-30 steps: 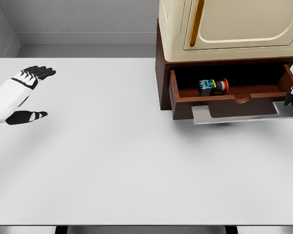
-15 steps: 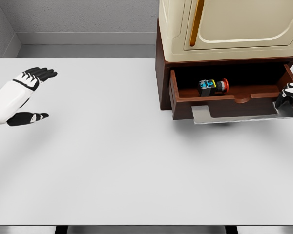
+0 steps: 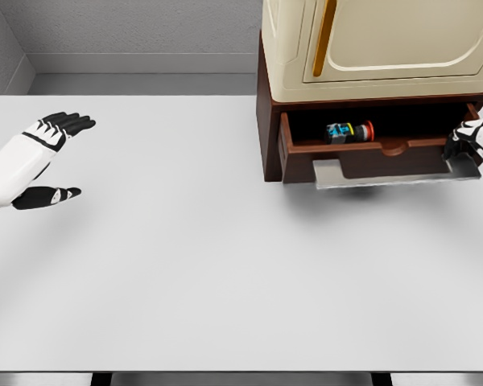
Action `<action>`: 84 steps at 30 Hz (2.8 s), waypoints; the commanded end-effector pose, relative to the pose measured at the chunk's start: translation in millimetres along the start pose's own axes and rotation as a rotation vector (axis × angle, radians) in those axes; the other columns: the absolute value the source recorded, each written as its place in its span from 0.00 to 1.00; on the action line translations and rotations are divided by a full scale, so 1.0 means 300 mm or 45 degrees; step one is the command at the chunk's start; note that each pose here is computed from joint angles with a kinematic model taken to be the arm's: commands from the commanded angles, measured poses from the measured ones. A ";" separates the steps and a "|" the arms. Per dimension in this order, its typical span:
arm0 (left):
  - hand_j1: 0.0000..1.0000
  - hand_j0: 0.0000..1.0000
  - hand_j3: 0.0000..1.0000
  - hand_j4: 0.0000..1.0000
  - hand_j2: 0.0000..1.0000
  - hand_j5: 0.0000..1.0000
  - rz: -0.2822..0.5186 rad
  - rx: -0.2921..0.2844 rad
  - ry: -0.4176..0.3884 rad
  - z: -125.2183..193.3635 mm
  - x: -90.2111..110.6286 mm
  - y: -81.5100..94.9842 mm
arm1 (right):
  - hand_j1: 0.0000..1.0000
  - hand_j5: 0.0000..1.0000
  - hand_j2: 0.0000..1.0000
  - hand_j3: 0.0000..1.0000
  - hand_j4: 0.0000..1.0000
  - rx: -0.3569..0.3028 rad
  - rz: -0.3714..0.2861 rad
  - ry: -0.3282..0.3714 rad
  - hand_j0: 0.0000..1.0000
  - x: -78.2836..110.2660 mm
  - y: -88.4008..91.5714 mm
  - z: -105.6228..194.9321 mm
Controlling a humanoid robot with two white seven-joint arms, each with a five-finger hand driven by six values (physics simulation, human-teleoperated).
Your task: Put the switch into the drawer with left arm, and close the drawer with right arm
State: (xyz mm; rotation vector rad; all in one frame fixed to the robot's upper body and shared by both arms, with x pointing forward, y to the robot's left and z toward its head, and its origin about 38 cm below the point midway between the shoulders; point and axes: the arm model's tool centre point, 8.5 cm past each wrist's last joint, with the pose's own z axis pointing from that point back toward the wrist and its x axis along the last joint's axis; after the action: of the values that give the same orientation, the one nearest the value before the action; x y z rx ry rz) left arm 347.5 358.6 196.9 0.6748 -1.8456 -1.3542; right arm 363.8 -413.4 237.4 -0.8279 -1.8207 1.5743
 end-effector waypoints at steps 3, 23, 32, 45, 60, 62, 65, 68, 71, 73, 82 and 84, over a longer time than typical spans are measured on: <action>1.00 1.00 1.00 1.00 1.00 1.00 0.004 0.008 -0.007 -0.002 0.006 0.005 | 0.22 0.22 0.22 0.22 0.22 0.070 -0.025 0.011 0.22 -0.002 0.063 0.002; 1.00 1.00 1.00 1.00 1.00 1.00 0.008 0.020 -0.035 -0.010 0.037 0.002 | 0.23 0.23 0.23 0.23 0.23 0.160 -0.001 0.125 0.23 -0.111 -0.014 0.110; 1.00 1.00 1.00 1.00 1.00 1.00 0.009 0.019 -0.033 -0.009 0.035 0.001 | 0.10 0.10 0.10 0.10 0.10 0.153 0.023 0.135 0.10 -0.126 -0.049 0.117; 1.00 1.00 1.00 1.00 1.00 1.00 0.007 0.022 -0.031 -0.008 0.034 0.003 | 0.09 0.09 0.09 0.09 0.09 0.174 -0.015 0.080 0.09 -0.071 0.005 0.099; 1.00 1.00 1.00 1.00 1.00 1.00 0.010 0.020 -0.027 -0.002 0.034 0.001 | 0.08 0.08 0.08 0.08 0.08 0.094 -0.054 0.031 0.08 -0.014 0.064 0.030; 1.00 1.00 1.00 1.00 1.00 1.00 0.010 0.020 -0.027 -0.002 0.034 0.001 | 0.08 0.08 0.08 0.08 0.08 0.083 -0.051 0.031 0.08 -0.016 0.060 0.023; 1.00 1.00 1.00 1.00 1.00 1.00 0.010 0.020 -0.027 -0.002 0.034 0.001 | 0.08 0.08 0.08 0.08 0.08 0.058 -0.050 0.029 0.08 -0.017 0.053 0.007; 1.00 1.00 1.00 1.00 1.00 1.00 0.011 0.019 -0.026 -0.002 0.032 0.000 | 0.08 0.08 0.08 0.08 0.08 0.038 -0.063 0.035 0.08 -0.022 0.062 -0.032; 1.00 1.00 1.00 1.00 1.00 1.00 0.011 0.019 -0.026 -0.002 0.032 0.000 | 0.09 0.09 0.09 0.09 0.09 0.010 -0.060 0.033 0.09 -0.026 0.044 -0.050; 1.00 1.00 1.00 1.00 1.00 1.00 0.009 0.018 -0.025 -0.002 0.032 0.000 | 0.09 0.09 0.09 0.09 0.09 -0.011 -0.049 0.043 0.09 -0.041 0.021 -0.053; 1.00 1.00 1.00 1.00 1.00 1.00 0.010 0.022 -0.027 -0.002 0.034 0.001 | 0.06 0.06 0.06 0.06 0.06 -0.025 -0.007 0.082 0.06 -0.097 -0.066 -0.022; 1.00 1.00 1.00 1.00 1.00 1.00 0.010 0.021 -0.026 -0.003 0.032 0.001 | 0.01 0.01 0.01 0.01 0.01 0.026 0.036 0.083 0.01 -0.107 -0.096 0.005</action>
State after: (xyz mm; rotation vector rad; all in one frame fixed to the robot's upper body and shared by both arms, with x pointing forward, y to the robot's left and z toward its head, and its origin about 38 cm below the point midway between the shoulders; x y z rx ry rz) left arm 342.2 350.7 198.9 0.6679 -1.8690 -1.3557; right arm 380.4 -434.8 246.3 -0.8549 -1.7572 1.5427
